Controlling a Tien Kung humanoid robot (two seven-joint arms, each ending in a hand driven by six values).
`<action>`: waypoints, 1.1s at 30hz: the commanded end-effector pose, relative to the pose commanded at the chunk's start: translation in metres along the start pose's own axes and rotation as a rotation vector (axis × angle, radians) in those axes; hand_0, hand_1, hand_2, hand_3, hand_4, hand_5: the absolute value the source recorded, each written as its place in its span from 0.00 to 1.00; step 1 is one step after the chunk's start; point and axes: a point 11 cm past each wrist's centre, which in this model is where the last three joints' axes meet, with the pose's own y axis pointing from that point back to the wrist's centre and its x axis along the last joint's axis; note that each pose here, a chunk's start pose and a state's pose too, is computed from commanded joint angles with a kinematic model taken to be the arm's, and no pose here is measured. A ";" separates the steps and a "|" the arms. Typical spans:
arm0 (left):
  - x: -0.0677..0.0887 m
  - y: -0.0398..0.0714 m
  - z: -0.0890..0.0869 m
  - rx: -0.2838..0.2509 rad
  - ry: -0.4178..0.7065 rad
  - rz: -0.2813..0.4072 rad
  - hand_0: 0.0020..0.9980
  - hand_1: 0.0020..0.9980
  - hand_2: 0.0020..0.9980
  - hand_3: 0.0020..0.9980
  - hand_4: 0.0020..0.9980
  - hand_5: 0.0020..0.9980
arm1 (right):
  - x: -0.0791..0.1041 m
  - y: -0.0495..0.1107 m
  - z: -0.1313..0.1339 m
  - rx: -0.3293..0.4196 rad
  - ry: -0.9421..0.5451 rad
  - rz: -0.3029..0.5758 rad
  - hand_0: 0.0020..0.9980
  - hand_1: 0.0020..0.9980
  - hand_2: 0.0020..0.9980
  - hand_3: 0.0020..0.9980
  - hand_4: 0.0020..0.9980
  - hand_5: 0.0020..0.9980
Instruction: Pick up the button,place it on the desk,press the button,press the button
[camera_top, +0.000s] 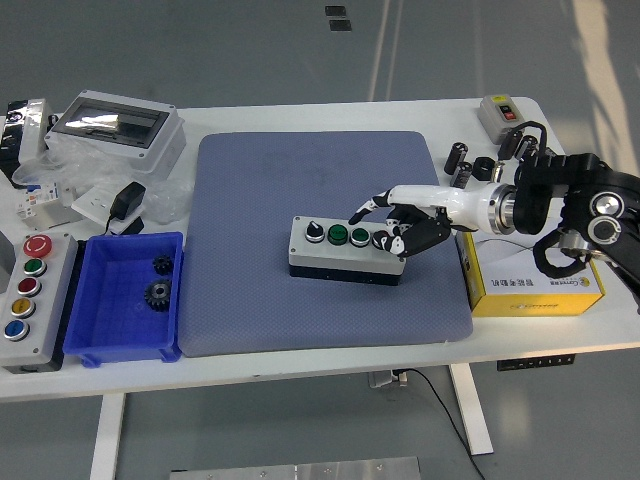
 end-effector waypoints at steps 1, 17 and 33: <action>-0.002 0.000 -0.001 0.001 0.000 -0.003 0.63 0.48 0.52 0.59 0.59 0.22 | 0.002 0.000 0.003 0.021 -0.027 0.054 0.00 0.09 0.19 0.80 0.26 0.03; -0.009 0.001 0.005 -0.020 -0.004 -0.016 0.63 0.48 0.52 0.59 0.59 0.22 | 0.018 0.074 0.125 0.282 -0.658 0.969 0.02 0.15 0.32 0.77 0.55 0.24; 0.001 0.001 0.010 -0.028 0.004 -0.001 0.63 0.48 0.52 0.59 0.59 0.22 | 0.021 0.097 0.147 0.348 -0.772 1.141 0.78 0.77 0.77 0.78 0.82 0.58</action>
